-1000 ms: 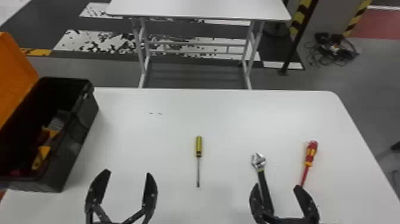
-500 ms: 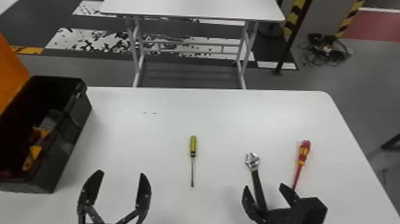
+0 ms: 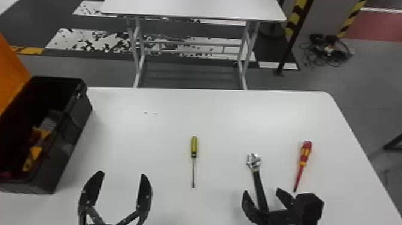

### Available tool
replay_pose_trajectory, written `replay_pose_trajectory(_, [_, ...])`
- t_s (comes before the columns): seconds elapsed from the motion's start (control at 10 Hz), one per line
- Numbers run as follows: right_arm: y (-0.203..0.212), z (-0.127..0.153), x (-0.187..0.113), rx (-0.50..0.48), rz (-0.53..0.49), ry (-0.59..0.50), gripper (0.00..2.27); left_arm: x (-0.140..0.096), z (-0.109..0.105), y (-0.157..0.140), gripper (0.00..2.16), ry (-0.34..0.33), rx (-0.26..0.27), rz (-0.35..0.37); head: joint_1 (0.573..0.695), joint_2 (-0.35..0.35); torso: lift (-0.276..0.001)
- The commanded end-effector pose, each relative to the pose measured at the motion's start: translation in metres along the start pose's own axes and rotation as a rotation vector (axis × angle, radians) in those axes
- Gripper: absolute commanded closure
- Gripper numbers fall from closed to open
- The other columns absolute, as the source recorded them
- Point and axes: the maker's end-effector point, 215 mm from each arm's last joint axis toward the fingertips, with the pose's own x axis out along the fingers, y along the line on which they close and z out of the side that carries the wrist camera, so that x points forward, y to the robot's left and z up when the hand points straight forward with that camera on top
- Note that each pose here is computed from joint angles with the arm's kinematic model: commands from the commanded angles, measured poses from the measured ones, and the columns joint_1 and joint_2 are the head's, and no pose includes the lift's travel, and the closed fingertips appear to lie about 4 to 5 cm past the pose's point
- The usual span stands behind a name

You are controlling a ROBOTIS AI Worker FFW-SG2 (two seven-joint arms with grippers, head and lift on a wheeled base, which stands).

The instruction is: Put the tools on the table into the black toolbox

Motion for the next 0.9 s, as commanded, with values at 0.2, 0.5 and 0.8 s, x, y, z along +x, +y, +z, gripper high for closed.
replay_pose_trajectory(0.2, [0.001, -0.001, 0.0, 0.001, 0.002, 0.007, 0.27, 0.001, -0.001, 0.0, 0.18, 0.001, 0.001, 0.0, 0.695, -0.061, -0.075])
replay_pose_trajectory(0.5, [0.002, -0.001, 0.001, 0.0, 0.003, 0.009, 0.96, 0.001, -0.001, 0.0, 0.19, 0.001, 0.002, -0.001, 0.695, -0.059, -0.075])
replay_pose_trajectory(0.8, [0.0, -0.01, 0.001, 0.002, -0.004, 0.06, 2.06, 0.0, 0.0, 0.0, 0.19, 0.001, 0.002, -0.002, 0.695, -0.058, -0.075])
